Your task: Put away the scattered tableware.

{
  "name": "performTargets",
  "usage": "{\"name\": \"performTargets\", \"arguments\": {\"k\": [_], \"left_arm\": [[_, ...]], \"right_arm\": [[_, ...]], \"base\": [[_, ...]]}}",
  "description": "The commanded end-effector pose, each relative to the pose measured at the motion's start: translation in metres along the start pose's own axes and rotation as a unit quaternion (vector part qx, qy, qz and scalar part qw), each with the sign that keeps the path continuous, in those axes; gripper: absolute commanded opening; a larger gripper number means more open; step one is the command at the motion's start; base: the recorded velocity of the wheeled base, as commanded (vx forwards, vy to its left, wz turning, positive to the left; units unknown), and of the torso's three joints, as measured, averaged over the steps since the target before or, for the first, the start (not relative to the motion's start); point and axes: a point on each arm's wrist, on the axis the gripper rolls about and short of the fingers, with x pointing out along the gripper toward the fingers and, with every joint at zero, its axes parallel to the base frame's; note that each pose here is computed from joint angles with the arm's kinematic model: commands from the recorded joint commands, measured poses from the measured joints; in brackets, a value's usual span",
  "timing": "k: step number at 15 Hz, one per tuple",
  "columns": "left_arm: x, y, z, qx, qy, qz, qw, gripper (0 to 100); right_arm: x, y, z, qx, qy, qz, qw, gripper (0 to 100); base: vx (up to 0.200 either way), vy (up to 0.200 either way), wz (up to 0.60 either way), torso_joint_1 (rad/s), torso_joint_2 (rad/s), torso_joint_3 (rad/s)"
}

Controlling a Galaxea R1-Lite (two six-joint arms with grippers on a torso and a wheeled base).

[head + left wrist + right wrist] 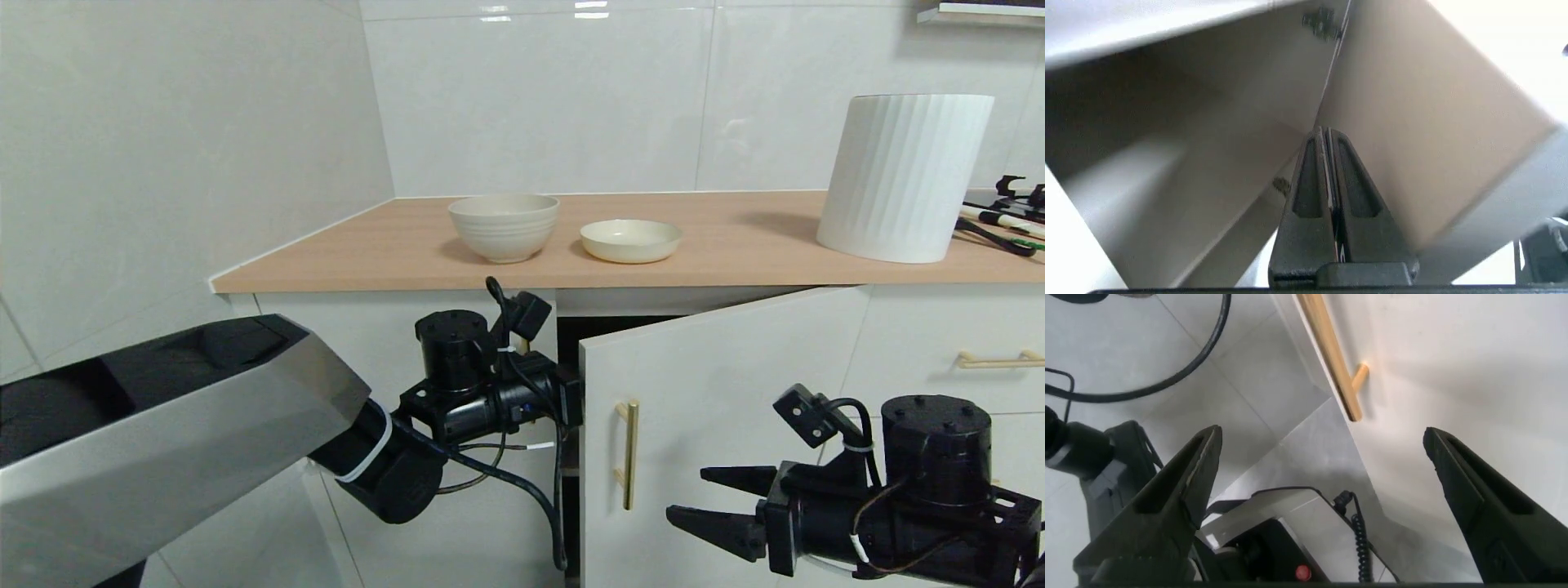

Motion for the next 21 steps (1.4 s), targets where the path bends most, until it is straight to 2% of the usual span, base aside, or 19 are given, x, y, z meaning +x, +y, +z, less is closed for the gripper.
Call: {"name": "performTargets", "arguments": {"k": [1,5,6,8,12,14,17,21], "left_arm": [[0.003,0.007,-0.015,-0.011,0.017,0.005,0.9998,0],[0.003,0.005,-0.016,-0.012,0.019,0.002,0.9997,0],[0.005,-0.001,-0.02,-0.015,0.027,-0.005,0.9995,0],[0.006,-0.004,-0.022,-0.015,0.03,-0.009,0.9994,0],[0.006,-0.004,-0.022,-0.016,0.03,-0.009,0.9994,0],[0.011,-0.002,-0.027,-0.019,0.035,-0.012,0.9991,0],[0.023,0.007,-0.036,-0.021,0.039,-0.012,0.9989,0],[0.022,0.003,-0.033,-0.025,0.046,-0.012,0.9986,0]], "right_arm": [[0.003,-0.003,-0.005,0.005,0.011,-0.003,1.0,100],[0.001,-0.002,-0.003,-0.002,0.008,-0.002,1.0,100],[0.001,-0.001,-0.002,-0.003,0.006,-0.001,1.0,100],[-0.001,0.0,0.0,-0.006,0.0,0.0,1.0,100],[-0.001,0.001,0.0,-0.006,0.0,0.0,1.0,100],[-0.001,0.001,0.0,-0.006,0.0,0.0,1.0,100],[-0.001,0.002,-0.001,-0.006,0.001,0.003,1.0,100],[-0.011,0.009,0.003,-0.015,-0.013,0.009,1.0,100]], "base": [[0.0,0.0,0.0,0.0,0.0,0.0],[0.0,0.0,0.0,0.0,0.0,0.0],[0.0,0.0,0.0,0.0,0.0,0.0],[-0.2,0.0,0.0,0.007,0.0,0.0],[-0.2,0.0,0.0,0.002,0.0,0.004],[0.0,0.0,0.0,0.0,0.0,0.0],[0.0,0.0,0.0,0.0,0.0,0.0],[0.0,0.0,0.0,0.0,0.0,0.0]]}}
